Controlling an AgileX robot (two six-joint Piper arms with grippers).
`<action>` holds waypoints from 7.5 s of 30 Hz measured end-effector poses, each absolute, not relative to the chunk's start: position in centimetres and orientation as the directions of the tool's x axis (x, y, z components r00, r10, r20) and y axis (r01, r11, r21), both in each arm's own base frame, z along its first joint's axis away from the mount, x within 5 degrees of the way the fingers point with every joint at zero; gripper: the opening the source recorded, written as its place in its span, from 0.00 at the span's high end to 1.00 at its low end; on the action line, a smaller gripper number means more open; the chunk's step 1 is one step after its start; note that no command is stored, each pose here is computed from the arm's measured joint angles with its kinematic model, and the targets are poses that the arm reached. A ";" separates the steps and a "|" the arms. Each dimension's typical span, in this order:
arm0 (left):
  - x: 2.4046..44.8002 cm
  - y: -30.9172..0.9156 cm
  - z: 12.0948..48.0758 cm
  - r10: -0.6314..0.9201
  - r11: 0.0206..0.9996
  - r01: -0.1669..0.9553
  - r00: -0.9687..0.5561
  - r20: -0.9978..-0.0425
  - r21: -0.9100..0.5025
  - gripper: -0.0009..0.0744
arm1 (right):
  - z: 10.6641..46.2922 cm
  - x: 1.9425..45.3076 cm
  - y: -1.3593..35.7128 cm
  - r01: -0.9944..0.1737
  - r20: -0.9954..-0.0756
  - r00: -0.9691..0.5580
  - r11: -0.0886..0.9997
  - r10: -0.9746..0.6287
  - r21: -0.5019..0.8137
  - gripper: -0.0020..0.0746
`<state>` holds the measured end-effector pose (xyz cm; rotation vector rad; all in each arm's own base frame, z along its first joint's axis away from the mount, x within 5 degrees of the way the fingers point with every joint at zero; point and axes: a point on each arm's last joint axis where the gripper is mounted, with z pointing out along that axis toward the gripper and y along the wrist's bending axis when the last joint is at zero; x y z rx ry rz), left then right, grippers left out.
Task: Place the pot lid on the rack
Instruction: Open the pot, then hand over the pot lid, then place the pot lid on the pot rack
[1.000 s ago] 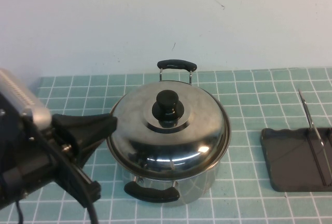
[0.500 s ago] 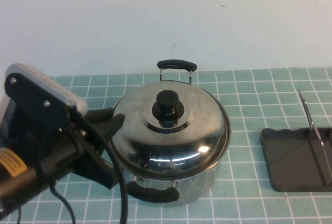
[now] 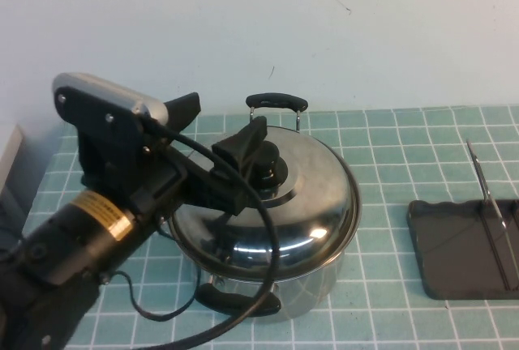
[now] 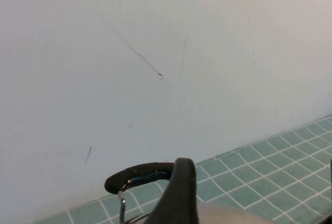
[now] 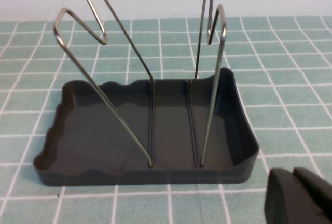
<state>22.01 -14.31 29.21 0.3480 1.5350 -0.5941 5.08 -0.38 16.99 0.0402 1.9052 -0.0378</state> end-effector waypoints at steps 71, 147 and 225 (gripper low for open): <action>24.7 -18.3 28.1 -0.609 0.373 0.696 -0.315 -0.728 -0.613 0.54 | 21.8 5.4 3.2 -0.258 -0.657 -0.239 0.606 0.715 0.753 0.98; 24.6 -18.8 29.8 -0.488 0.350 0.833 -0.229 -0.842 -0.429 0.33 | 34.3 21.8 8.1 -0.748 -0.839 -0.503 0.383 0.205 0.542 0.94; 19.2 -7.7 31.8 0.108 0.828 0.560 -0.210 -0.972 -0.029 0.99 | 34.1 17.3 4.3 -0.480 -0.952 -0.299 0.873 -0.065 0.091 0.70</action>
